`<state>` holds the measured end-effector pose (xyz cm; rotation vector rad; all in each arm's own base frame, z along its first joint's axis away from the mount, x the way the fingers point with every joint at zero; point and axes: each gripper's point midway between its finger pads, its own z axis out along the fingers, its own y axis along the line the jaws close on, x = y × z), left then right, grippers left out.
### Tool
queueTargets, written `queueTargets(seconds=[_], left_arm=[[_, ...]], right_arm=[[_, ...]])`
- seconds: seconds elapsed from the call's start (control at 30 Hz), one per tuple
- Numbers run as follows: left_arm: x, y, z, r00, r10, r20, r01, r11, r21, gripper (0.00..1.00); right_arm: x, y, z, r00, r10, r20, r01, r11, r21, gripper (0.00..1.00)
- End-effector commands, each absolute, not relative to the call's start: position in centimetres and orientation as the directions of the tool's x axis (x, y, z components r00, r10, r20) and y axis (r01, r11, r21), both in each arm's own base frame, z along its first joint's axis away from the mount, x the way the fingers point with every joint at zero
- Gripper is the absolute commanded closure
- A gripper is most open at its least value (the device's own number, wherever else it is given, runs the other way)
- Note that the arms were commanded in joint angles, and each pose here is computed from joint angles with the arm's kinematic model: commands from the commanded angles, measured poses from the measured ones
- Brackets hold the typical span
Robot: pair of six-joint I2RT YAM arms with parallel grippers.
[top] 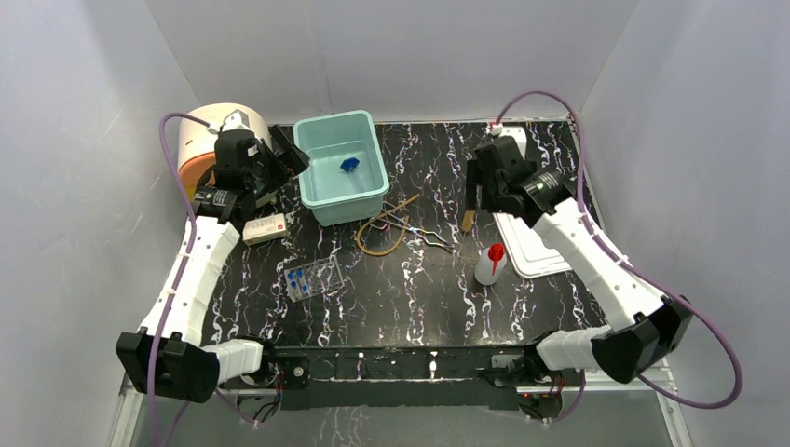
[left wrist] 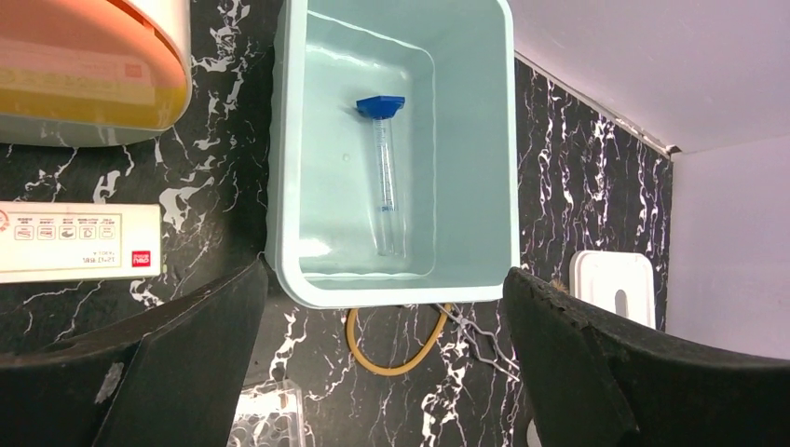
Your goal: Organize the chemistry lab equipment
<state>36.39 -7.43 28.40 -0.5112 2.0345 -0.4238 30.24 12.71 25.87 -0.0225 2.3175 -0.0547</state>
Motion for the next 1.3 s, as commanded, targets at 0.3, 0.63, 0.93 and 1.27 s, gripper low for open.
queueTargets(seconds=[0.3, 0.63, 0.93, 1.27], left_arm=[[36.7, -8.4, 29.7, -0.401, -0.565, -0.721, -0.124, 0.814, -0.568, 0.02], [36.5, -8.4, 30.0, -0.396, -0.56, -0.728, -0.109, 0.816, -0.568, 0.02], [34.9, -8.3, 29.1, -0.425, -0.582, -0.694, -0.15, 0.801, -0.58, 0.02], [33.1, -8.6, 28.8, -0.448, -0.599, -0.664, -0.149, 0.782, -0.605, 0.02]], right_arm=[[19.9, 10.5, 17.4, -0.827, 0.188, -0.529, 0.132, 0.981, 0.143, 0.12], [19.6, 9.7, 13.7, -0.856, 0.192, -0.479, 0.183, 0.981, 0.066, 0.03], [22.7, 10.2, 11.5, -0.845, 0.217, -0.489, 0.204, 0.976, 0.08, 0.06], [24.3, 10.4, 9.8, -0.843, 0.195, -0.5, 0.196, 0.979, 0.052, 0.34]])
